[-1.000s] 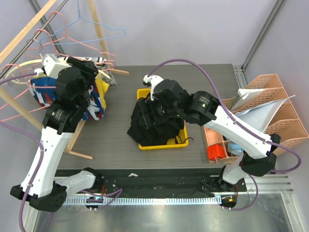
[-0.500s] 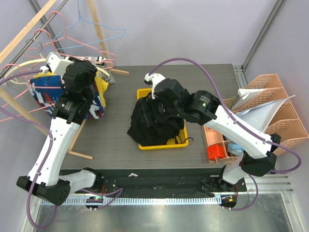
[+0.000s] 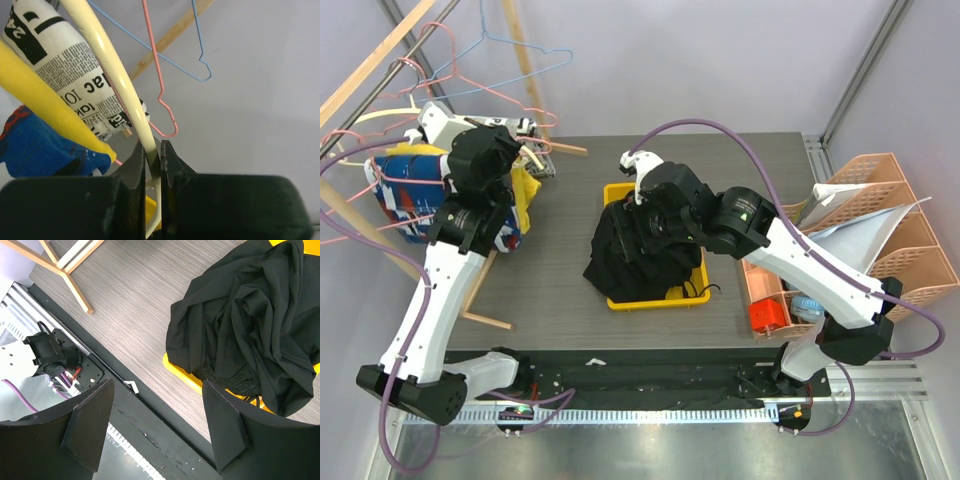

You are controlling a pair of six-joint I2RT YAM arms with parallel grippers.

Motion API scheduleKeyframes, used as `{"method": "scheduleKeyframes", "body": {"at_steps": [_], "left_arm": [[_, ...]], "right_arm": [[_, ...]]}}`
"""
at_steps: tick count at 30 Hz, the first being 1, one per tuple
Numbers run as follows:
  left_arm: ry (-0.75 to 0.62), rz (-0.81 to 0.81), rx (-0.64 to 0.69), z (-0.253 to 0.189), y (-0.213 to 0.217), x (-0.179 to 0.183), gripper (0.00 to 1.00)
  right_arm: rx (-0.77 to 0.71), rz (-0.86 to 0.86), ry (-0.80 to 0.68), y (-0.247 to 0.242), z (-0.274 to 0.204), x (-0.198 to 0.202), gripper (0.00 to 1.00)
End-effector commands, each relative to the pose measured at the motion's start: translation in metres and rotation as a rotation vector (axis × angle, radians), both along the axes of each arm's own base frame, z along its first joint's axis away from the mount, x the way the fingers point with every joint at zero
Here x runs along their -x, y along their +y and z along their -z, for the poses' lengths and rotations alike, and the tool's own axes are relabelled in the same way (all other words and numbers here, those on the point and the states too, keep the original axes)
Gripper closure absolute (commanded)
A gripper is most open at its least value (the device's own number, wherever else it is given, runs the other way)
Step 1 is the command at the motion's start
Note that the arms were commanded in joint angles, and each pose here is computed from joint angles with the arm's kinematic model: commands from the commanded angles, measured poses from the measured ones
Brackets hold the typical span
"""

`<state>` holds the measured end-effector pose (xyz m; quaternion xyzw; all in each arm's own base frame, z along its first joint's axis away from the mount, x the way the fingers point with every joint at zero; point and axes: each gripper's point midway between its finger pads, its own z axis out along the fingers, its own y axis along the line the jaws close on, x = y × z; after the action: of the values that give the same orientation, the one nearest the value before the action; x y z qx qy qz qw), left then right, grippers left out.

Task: Remove the trousers from the hanger
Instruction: Grab a hanger with trousers on it with the left arm

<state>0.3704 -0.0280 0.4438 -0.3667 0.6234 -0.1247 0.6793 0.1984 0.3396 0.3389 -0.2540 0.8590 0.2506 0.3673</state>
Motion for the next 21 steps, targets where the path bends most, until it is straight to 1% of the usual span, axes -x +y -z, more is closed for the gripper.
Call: {"method": "scheduleKeyframes", "body": {"at_steps": [1,2,5,8,9,11,14,16,17,18,19,21], "left_arm": [[-0.147,0.006,-0.251,-0.057,0.005,0.019,1.0],[-0.206,0.001,-0.26,-0.07,0.005,0.025,1.0],[-0.296,0.028,-0.338,-0.07,-0.003,0.026,1.0],[-0.34,0.022,-0.382,-0.071,-0.003,0.029,1.0],[-0.379,0.028,-0.385,-0.077,-0.005,0.034,1.0],[-0.387,0.011,-0.386,-0.074,-0.002,0.034,1.0],[-0.424,0.044,-0.381,-0.076,-0.007,0.039,1.0],[-0.436,0.114,-0.354,-0.079,-0.019,0.04,1.0],[-0.394,0.139,-0.338,-0.07,-0.021,0.038,1.0],[-0.402,0.166,-0.257,-0.072,-0.025,0.041,1.0],[-0.383,0.212,-0.239,-0.066,-0.03,0.045,1.0],[-0.379,0.257,-0.156,-0.062,-0.036,0.053,1.0]], "right_arm": [[-0.046,-0.006,-0.042,0.005,-0.02,-0.006,0.24],[-0.04,-0.008,-0.04,0.006,-0.018,-0.006,0.24],[-0.03,-0.009,-0.038,0.008,-0.015,-0.008,0.24],[-0.008,-0.015,-0.031,0.01,-0.009,-0.009,0.23],[0.002,-0.017,-0.029,0.011,-0.006,-0.01,0.23],[0.017,-0.023,-0.035,0.01,-0.004,-0.011,0.23],[0.033,-0.022,-0.036,0.012,-0.003,-0.015,0.24],[0.027,-0.019,-0.048,0.015,-0.008,-0.019,0.24],[0.027,-0.019,-0.055,0.015,-0.009,-0.021,0.24],[0.027,-0.013,-0.061,0.015,-0.011,-0.023,0.24],[0.019,-0.009,-0.071,0.017,-0.015,-0.025,0.23],[0.017,-0.006,-0.081,0.017,-0.018,-0.028,0.23]]}}
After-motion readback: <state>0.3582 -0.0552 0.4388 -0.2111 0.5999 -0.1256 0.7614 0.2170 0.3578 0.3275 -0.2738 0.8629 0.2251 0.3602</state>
